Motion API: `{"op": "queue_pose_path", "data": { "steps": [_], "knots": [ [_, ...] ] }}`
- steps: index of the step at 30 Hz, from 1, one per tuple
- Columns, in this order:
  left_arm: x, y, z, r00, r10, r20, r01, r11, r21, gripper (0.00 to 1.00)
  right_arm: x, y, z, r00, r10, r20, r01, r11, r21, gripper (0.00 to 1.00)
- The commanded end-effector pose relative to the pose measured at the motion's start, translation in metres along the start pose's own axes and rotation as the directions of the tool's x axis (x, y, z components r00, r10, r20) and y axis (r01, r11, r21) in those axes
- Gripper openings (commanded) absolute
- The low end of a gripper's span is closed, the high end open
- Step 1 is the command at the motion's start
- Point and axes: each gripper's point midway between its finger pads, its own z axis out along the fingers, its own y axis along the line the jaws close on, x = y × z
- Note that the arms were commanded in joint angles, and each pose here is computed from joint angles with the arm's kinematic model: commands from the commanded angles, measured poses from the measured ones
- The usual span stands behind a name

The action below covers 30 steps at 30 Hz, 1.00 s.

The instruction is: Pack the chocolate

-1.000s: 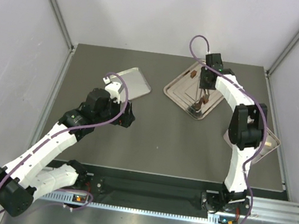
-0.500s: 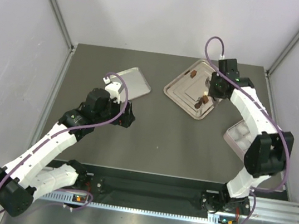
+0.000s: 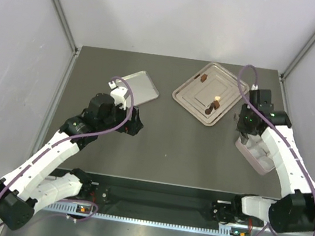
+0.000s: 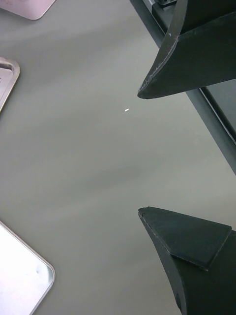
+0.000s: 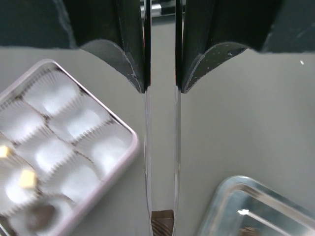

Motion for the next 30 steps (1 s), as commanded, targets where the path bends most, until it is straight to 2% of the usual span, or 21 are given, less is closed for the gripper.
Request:
{"op": "queue_pose_path", "data": {
  "steps": [1,11,25,30],
  "knots": [
    [-0.011,-0.012,-0.007,0.999,0.008,0.041,-0.011,0.999,0.052,0.96,0.002,-0.027,-0.019,0.997,0.06,0.041,-0.062,0.997,0.055,0.28],
    [-0.012,-0.015,-0.01,0.999,0.009,0.051,-0.013,0.997,0.071,0.96,0.018,-0.084,-0.042,0.969,0.243,0.041,-0.246,0.954,0.17,0.28],
    [-0.014,-0.015,-0.01,0.999,0.01,0.054,-0.013,0.998,0.066,0.96,0.029,-0.087,-0.013,0.962,0.272,-0.009,-0.267,0.951,0.154,0.31],
    [-0.012,-0.014,-0.008,0.999,0.011,0.045,-0.014,0.998,0.064,0.96,0.029,-0.088,-0.01,0.962,0.273,-0.01,-0.268,0.95,0.161,0.38]
  ]
}}
